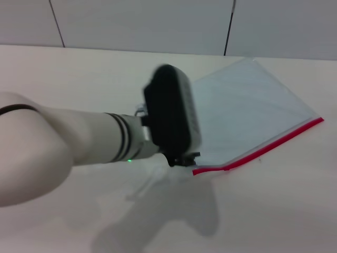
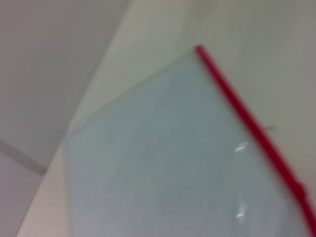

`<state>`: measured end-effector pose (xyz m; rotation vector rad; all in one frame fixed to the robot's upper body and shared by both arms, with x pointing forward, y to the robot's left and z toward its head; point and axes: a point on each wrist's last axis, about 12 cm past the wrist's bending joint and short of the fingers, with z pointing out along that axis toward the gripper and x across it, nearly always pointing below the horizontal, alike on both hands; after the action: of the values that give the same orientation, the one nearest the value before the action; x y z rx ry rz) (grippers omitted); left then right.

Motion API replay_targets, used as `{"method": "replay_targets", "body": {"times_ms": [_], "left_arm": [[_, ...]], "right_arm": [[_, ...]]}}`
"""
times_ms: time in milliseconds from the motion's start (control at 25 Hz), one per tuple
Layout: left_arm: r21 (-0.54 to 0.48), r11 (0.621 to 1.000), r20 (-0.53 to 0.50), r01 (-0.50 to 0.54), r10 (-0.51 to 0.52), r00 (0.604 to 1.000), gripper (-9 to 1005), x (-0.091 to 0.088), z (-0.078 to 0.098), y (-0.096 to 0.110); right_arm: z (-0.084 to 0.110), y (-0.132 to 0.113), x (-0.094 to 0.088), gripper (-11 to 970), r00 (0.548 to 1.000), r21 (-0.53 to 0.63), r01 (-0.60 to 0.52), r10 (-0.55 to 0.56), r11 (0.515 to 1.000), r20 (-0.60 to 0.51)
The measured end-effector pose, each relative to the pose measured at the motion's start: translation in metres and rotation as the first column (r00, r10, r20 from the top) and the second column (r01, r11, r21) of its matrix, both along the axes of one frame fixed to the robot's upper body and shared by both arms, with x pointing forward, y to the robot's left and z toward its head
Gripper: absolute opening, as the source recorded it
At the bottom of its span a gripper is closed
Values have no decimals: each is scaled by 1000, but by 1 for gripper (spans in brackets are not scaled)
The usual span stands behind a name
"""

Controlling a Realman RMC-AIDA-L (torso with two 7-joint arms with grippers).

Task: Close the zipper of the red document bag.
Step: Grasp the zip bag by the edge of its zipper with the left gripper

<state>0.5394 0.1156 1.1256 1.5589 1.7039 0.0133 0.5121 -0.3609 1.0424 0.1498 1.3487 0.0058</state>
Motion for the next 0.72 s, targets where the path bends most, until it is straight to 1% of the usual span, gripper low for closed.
{"method": "replay_targets", "body": {"times_ms": [120, 280, 520, 640, 720], "left_arm": [[77, 993, -4, 87, -87, 996, 769, -11, 4, -15], [128, 980, -34, 154, -151, 988, 757, -19, 4, -27], [163, 971, -47, 175, -169, 984, 739, -20, -2, -26], [192, 963, -36, 191, -187, 982, 731, -15, -8, -25], [194, 963, -22, 190, -189, 982, 725, -11, -11, -26]], "right_arm": [[1, 0, 1, 886, 1000, -2, 0, 0, 1000, 1], [1, 1, 2, 886, 1000, -2, -7, 7, 1000, 4], [1, 1, 3, 884, 1000, -2, -7, 7, 1000, 4], [1, 1, 2, 884, 1000, -2, -6, 6, 1000, 4], [1, 1, 2, 884, 1000, -2, -5, 5, 1000, 4]]}}
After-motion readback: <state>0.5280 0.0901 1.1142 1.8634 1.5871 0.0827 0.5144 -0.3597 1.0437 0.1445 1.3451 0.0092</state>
